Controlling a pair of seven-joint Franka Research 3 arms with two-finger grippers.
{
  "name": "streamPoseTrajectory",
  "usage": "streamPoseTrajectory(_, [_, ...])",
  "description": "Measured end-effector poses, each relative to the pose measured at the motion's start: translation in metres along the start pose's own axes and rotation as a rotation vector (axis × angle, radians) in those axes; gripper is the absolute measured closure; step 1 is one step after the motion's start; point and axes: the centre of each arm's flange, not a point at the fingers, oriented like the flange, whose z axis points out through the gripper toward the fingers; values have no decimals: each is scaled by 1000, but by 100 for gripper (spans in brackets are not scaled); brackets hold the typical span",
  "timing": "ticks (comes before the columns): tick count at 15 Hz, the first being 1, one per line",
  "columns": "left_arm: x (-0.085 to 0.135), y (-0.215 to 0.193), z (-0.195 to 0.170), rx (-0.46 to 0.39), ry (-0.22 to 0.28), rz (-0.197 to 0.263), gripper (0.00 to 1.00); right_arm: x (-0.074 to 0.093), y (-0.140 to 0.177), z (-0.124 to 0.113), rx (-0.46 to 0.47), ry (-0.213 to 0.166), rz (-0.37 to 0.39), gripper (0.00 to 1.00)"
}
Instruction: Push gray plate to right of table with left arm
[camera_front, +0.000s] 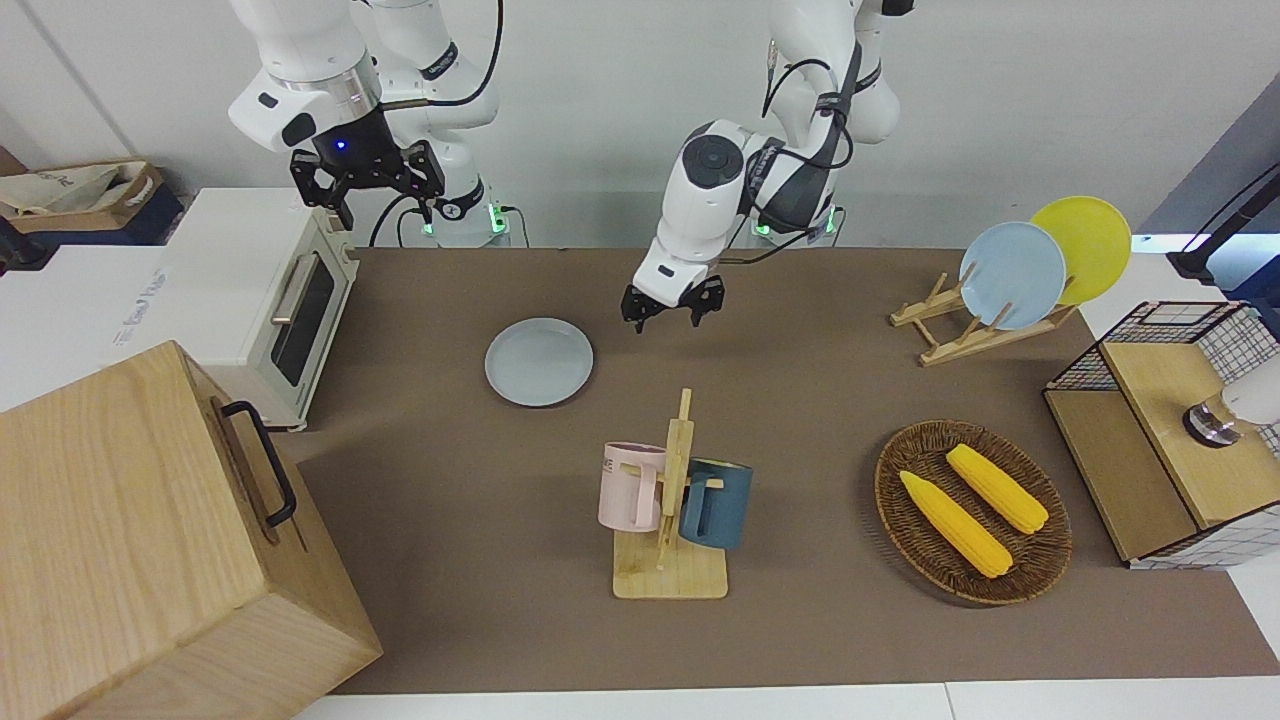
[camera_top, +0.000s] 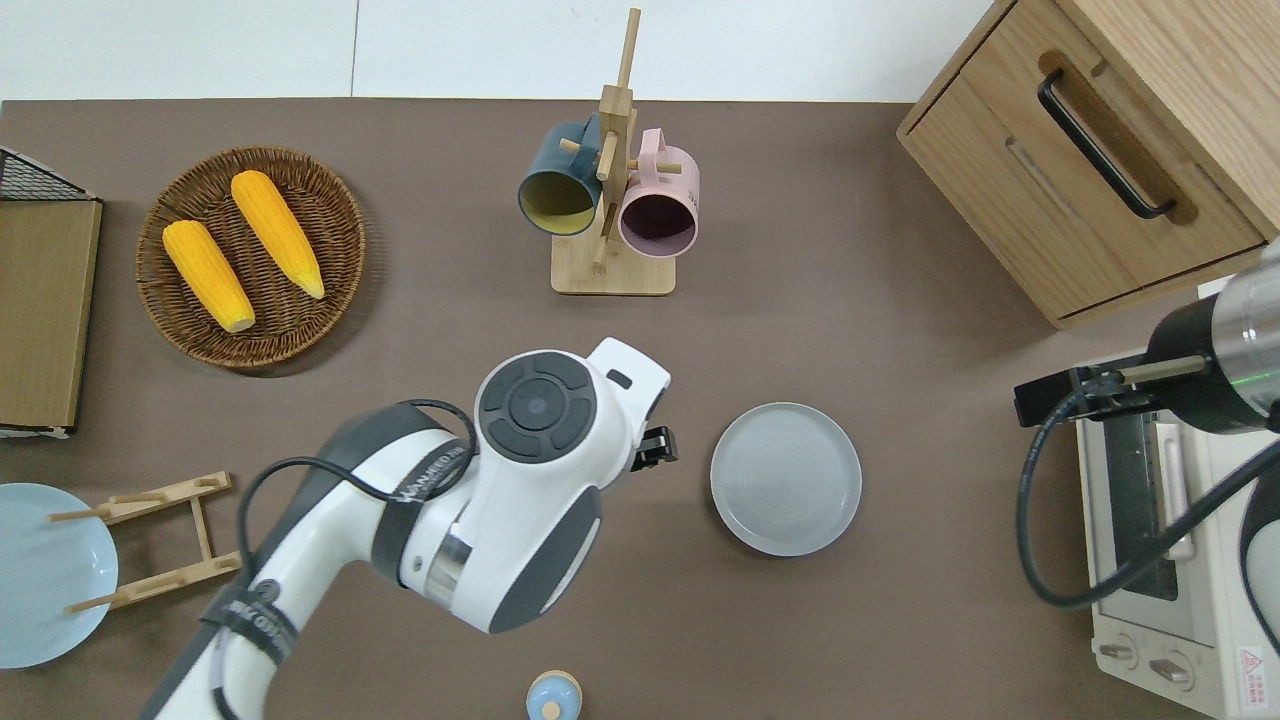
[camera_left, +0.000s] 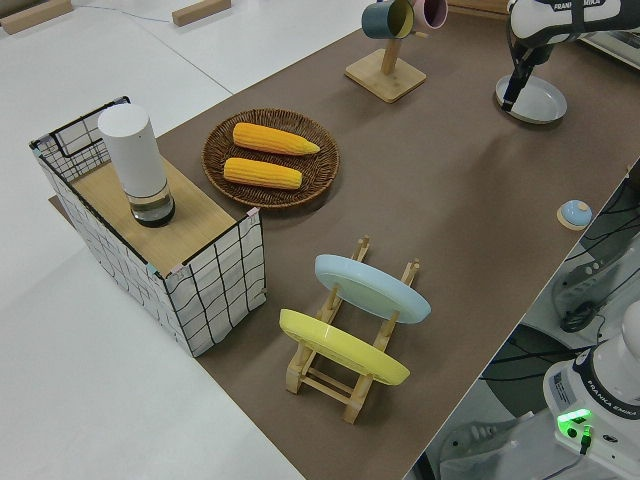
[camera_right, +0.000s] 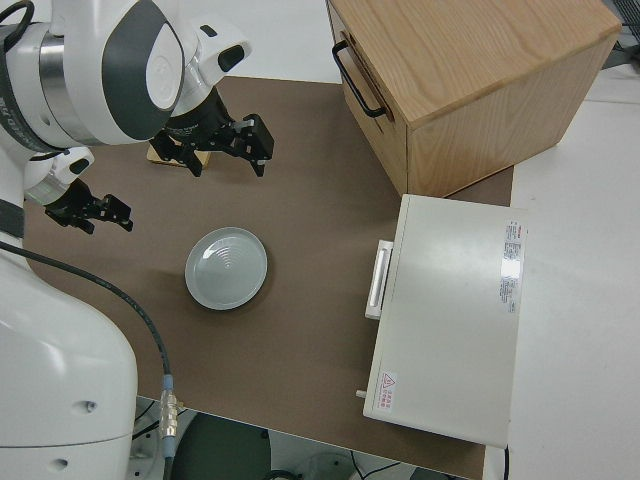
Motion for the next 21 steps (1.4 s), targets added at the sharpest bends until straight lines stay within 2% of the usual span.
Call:
streamPoseTrajectory(3, [14,-51,-38,13,-30,42,0,0,0,0,0,0,0,1])
streamPoseTrajectory(6, [30,-107,-70,10,-35,77,0,0,0,0,0,0,0,1])
streamPoseTrajectory(10, [44,-171,-100,56,-17,134,0,0,0,0,0,0,0,1])
streamPoseTrajectory(16, [60,-271,-140,40,20,187,0,0,0,0,0,0,0,1])
streamPoseTrajectory(18, [64,-298,-155,32,31,200,0,0,0,0,0,0,0,1])
streamPoseTrajectory(21, [65,-319,-190,33,64,193,0,0,0,0,0,0,0,1])
